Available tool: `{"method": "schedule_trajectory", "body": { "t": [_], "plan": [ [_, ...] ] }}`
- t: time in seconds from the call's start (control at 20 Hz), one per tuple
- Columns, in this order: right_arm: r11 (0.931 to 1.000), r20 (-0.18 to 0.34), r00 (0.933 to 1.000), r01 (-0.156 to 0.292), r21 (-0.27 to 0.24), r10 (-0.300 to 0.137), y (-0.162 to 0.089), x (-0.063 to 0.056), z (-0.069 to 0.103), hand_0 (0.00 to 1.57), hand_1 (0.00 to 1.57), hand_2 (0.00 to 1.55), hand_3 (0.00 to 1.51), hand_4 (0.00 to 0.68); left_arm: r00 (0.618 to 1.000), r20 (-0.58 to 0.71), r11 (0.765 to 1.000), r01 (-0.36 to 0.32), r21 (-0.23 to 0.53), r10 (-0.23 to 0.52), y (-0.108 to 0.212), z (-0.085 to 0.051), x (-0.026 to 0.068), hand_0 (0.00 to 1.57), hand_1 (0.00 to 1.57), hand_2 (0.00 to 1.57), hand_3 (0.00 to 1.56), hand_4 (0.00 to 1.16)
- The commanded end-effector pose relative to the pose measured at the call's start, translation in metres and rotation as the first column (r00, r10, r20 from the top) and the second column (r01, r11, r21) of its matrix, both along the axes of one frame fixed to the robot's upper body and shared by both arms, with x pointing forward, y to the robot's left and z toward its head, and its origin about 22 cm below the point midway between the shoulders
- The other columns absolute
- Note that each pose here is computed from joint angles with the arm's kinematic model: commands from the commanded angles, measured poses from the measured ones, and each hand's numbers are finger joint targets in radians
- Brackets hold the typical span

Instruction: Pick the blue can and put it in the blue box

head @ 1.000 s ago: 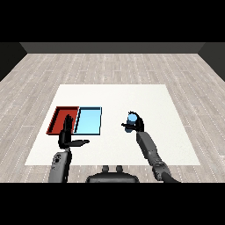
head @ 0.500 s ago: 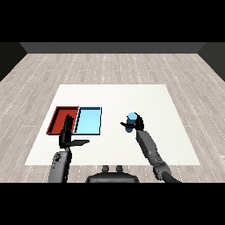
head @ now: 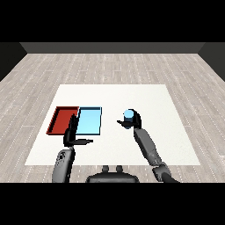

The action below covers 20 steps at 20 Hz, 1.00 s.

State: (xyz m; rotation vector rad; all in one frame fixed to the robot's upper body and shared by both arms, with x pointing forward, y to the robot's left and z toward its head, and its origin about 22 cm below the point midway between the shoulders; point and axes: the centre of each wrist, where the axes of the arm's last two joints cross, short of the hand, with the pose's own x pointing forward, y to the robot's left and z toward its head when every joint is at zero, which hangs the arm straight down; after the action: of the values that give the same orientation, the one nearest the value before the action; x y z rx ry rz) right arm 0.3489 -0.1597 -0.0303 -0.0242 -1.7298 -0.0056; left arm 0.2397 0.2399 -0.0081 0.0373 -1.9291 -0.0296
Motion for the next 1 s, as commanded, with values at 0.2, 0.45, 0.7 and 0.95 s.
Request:
{"method": "schedule_trajectory", "body": {
  "t": [0.2, 0.45, 0.7, 0.95],
  "plan": [
    [0.9973, 0.075, 0.9947, -0.072, 0.016, 0.070, 0.036, 0.010, 0.036, 1.45, 1.45, 1.47, 1.37, 0.539, 0.996, -0.032, 0.996, 0.082, -0.032, -0.083, -0.035, -0.008, 0.0115, 0.00, 0.00, 0.00, 0.00, 0.00],
    [0.9956, 0.112, 0.9893, -0.094, 0.004, 0.093, 0.024, -0.001, 0.045, 1.44, 1.44, 1.47, 1.34, 0.563, 0.995, -0.016, 0.994, 0.103, -0.026, -0.103, -0.046, 0.011, 0.0121, 0.00, 0.00, 0.00, 0.00, 0.00],
    [0.9949, 0.090, 0.9908, -0.101, -0.007, 0.101, -0.008, -0.021, 0.058, 1.44, 1.44, 1.47, 1.34, 0.563, 0.991, -0.010, 0.991, 0.132, -0.038, -0.132, -0.048, 0.015, 0.0208, 0.00, 0.00, 0.00, 0.00, 0.00],
    [0.9932, 0.150, 0.9819, -0.116, 0.002, 0.115, 0.000, -0.014, 0.050, 1.46, 1.46, 1.46, 1.37, 0.566, 0.986, -0.026, 0.986, 0.164, -0.040, -0.165, -0.074, 0.011, 0.0371, 0.00, 0.00, 0.00, 0.00, 0.00]
  ]
}}
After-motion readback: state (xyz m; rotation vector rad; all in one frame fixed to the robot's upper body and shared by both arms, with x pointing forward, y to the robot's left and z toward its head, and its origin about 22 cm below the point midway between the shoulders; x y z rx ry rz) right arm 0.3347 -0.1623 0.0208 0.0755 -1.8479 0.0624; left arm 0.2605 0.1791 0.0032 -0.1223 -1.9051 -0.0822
